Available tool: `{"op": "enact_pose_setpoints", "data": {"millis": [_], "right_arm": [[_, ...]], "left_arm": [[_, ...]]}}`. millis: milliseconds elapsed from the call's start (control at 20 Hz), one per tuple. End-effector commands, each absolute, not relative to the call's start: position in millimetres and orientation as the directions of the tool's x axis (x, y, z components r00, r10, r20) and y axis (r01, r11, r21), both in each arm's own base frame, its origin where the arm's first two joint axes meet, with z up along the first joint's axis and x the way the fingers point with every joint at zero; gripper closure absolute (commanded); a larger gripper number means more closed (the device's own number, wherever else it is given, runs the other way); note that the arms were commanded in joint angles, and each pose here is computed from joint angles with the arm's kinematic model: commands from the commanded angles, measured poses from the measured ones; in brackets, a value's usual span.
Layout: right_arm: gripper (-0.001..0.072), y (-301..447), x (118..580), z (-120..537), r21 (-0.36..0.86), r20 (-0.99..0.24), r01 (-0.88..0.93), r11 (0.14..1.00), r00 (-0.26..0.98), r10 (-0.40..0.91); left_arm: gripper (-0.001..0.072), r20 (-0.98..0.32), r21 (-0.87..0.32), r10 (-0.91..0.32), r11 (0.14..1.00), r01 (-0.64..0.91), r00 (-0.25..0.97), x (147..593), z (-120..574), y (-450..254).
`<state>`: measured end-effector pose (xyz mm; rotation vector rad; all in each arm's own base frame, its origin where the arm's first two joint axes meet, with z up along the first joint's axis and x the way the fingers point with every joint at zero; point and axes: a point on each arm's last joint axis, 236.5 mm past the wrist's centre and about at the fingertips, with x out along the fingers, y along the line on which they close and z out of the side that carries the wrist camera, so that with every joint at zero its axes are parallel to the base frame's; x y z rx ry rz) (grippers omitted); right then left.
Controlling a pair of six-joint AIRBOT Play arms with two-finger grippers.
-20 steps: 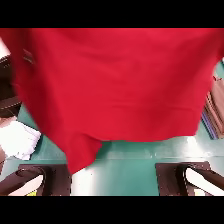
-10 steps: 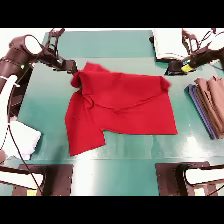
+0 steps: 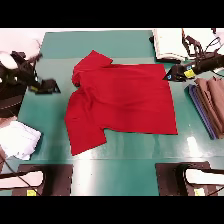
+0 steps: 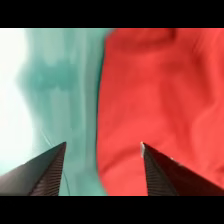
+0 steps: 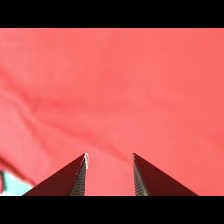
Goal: Fold the shirts.
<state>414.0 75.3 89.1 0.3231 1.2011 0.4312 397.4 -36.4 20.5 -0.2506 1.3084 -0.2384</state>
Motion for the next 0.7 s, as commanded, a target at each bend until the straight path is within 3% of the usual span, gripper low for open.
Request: {"op": "enact_pose_setpoints", "data": {"millis": [0, 600, 650], "right_arm": [[0.0377, 89.8, 383.5, 93.3, 0.473, -0.805, -0.181, 0.862, 0.309, 0.506], [0.0377, 98.6, 370.9, 118.0, 0.451, -0.763, -0.215, 0.866, 0.409, 0.500], [0.0377, 97.4, 369.9, 117.8, 0.452, -0.765, -0.213, 0.866, 0.407, 0.499]], "left_arm": [[0.0159, -0.918, -0.378, -0.366, 0.923, -0.065, 0.153, 338.6, -34.7, -41.9], [0.0162, -0.838, -0.538, -0.518, 0.836, -0.110, 0.171, 319.0, -73.0, -82.2], [0.0273, -0.836, -0.542, -0.521, 0.833, -0.111, 0.171, 319.0, -72.4, -83.0]]}}
